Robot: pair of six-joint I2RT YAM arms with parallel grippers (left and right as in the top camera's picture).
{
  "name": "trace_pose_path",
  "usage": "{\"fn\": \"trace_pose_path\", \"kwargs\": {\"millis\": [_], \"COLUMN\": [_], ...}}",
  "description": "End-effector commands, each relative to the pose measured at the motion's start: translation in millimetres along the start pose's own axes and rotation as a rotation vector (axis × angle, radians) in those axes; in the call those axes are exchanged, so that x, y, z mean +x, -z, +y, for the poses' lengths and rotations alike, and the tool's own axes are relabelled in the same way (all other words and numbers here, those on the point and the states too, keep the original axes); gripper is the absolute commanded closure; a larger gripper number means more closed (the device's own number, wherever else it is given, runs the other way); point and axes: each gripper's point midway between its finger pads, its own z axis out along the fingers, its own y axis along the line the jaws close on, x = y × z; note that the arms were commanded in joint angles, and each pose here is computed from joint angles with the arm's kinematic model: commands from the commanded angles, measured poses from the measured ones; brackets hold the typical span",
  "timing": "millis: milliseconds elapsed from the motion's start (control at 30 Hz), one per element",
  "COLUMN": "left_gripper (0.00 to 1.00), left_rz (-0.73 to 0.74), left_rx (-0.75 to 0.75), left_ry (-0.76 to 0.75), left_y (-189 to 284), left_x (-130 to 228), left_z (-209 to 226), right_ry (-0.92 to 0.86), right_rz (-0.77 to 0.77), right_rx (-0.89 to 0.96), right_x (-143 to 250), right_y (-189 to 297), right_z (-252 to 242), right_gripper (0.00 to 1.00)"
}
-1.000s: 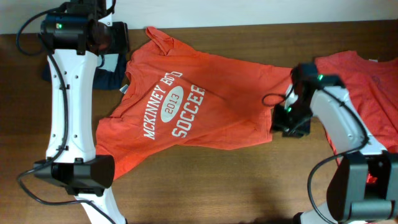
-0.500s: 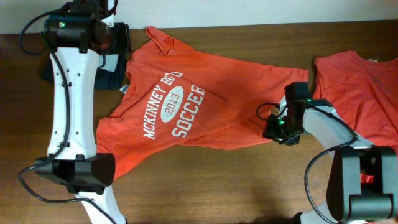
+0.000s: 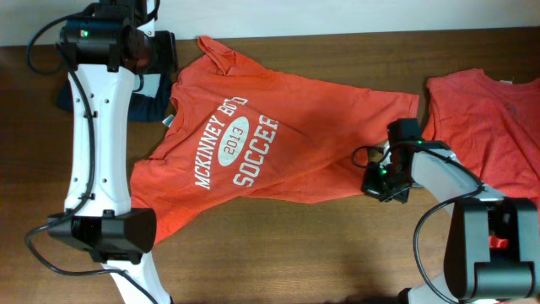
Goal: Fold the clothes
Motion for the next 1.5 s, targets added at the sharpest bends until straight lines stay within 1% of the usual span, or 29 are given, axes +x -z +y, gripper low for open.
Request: {"fn": "trace_pose_path", "kwargs": {"millis": [0,67,167,200,233,300,333,367,433,500,533,600,800,867,1033,1300,1333,1367,1467], "left_gripper": [0.35,0.35,0.35,0.35,0.35,0.35,0.35,0.35,0.35,0.35,0.35,0.35,0.35,0.35,0.35,0.35,0.35,0.35,0.35], "left_rz": [0.008,0.006,0.006,0.006,0.006,0.006,0.007,0.008,0.011,0.012,0.012,0.012,0.012,0.012,0.009,0.005,0.005,0.005,0.006], "left_rx": [-0.02,-0.037,-0.037,-0.037,-0.037,-0.037,-0.035,-0.035,-0.036,-0.036,-0.036,-0.036,-0.036,-0.036,-0.035,-0.035,-0.035,-0.035,-0.035], "left_ry": [0.001,0.001,0.001,0.001,0.001,0.001,0.001,0.001,0.0,0.0,0.0,0.0,0.001,0.001,0.001,0.002,0.002,0.002,0.001], "left_y": [-6,-6,-6,-6,-6,-6,-6,-6,-6,-6,-6,-6,-6,-6,-6,-6,-6,-6,-6], "left_x": [1,1,1,0,0,0,1,1,2,2,2,2,2,2,1,0,0,0,0], "left_z": [3,6,6,6,6,6,6,6,6,6,6,6,6,6,6,6,6,6,6], "right_ry": [0.019,0.045,0.046,0.04,0.035,0.031,0.046,0.061,0.064,0.085,0.088,0.093,0.09,0.086,0.074,0.072,0.071,0.069,0.047], "right_rz": [-0.013,-0.01,-0.025,-0.032,-0.038,-0.031,-0.019,-0.015,-0.017,-0.061,-0.069,-0.083,-0.078,-0.066,-0.04,-0.009,-0.007,-0.004,0.018], "right_rx": [-0.03,-0.072,-0.081,-0.082,-0.085,-0.131,-0.182,-0.217,-0.239,-0.239,-0.241,-0.244,-0.242,-0.24,-0.239,-0.282,-0.282,-0.281,-0.277], "right_x": [-7,-7,-10,-11,-12,-11,-8,-7,-8,-17,-20,-24,-28,-26,-24,-17,-17,-16,-11], "right_y": [9,15,24,26,27,30,31,32,33,31,30,27,17,12,5,5,5,4,3], "right_z": [-4,-3,-8,-9,-10,-5,4,10,14,14,14,15,13,12,11,17,17,17,16], "right_gripper": [0.96,0.96,0.96,0.94,0.87,0.66,0.57,0.52,0.5,0.49,0.49,0.54,0.61,0.62,0.62,0.63,0.64,0.68,0.69]}}
